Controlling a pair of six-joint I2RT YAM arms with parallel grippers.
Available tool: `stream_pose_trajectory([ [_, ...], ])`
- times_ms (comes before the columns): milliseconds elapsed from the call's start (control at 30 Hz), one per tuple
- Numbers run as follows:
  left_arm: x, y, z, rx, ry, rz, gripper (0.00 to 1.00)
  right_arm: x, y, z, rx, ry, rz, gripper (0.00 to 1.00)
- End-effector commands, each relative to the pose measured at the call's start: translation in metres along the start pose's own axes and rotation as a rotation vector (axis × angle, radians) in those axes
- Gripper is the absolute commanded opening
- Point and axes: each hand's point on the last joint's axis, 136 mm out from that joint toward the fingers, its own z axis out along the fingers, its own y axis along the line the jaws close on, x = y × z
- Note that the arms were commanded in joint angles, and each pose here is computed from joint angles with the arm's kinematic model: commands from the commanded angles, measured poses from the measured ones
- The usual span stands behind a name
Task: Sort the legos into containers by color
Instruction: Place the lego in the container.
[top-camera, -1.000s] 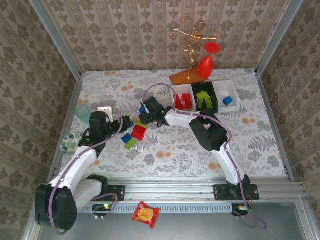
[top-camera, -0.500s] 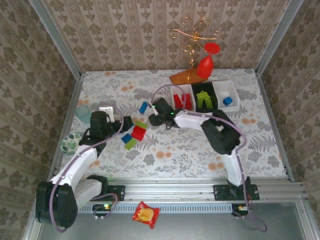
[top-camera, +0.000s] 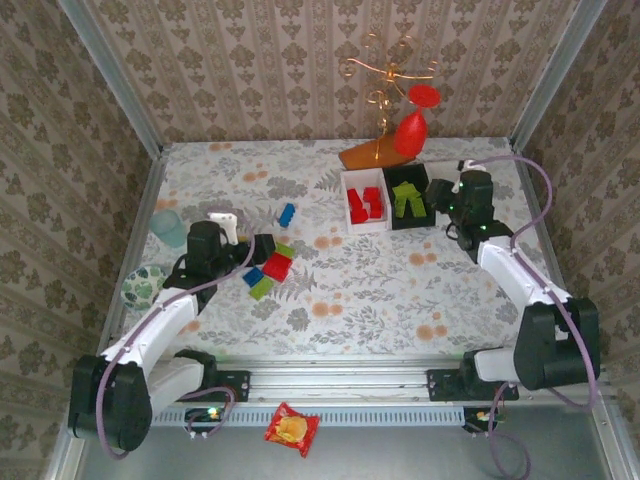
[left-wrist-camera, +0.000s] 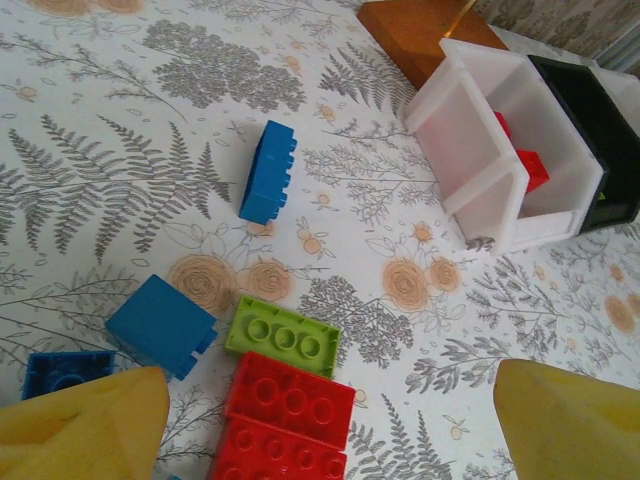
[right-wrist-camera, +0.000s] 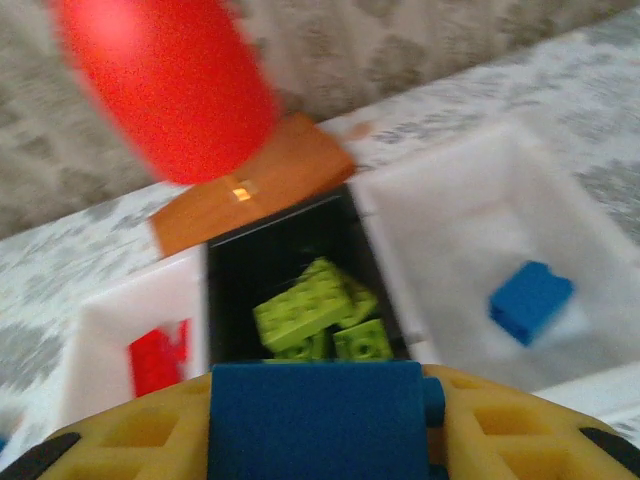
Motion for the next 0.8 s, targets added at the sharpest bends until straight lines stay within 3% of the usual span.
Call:
stream_pose_trajectory([
  [0, -0.013, -0.014, -0.002, 0.043, -0.031, 0.009, 0.86, -0.01, -0.029, 0.023, 0.11, -0.012, 0.082, 0.37],
  [333, -0.012, -0.031, -0.002, 0.073, -0.028, 0.039, 0.86, -0.01, -0.066, 0.111, 0.302, 0.067, 0.069, 0.41],
  [433, -0.01, -0.036, 0.001, 0.086, -0.012, 0.052, 0.86, -0.011, -0.068, 0.122, 0.312, 0.083, 0.063, 0.51],
  [567, -0.006, -0.041, 0.006, 0.102, 0.017, 0.064, 0.87, -0.027, -0.057, 0.109, 0.277, 0.052, 0.048, 0.66],
  [700, -0.002, -0.036, 0.01, 0.082, 0.035, 0.068, 0.88, -0.029, -0.025, 0.077, 0.168, 0.018, 0.036, 0.72],
  [767, 0.0, -0.03, 0.013, 0.052, 0.048, 0.074, 0.89, -0.013, 0.013, 0.056, 0.046, 0.018, -0.006, 0.73],
])
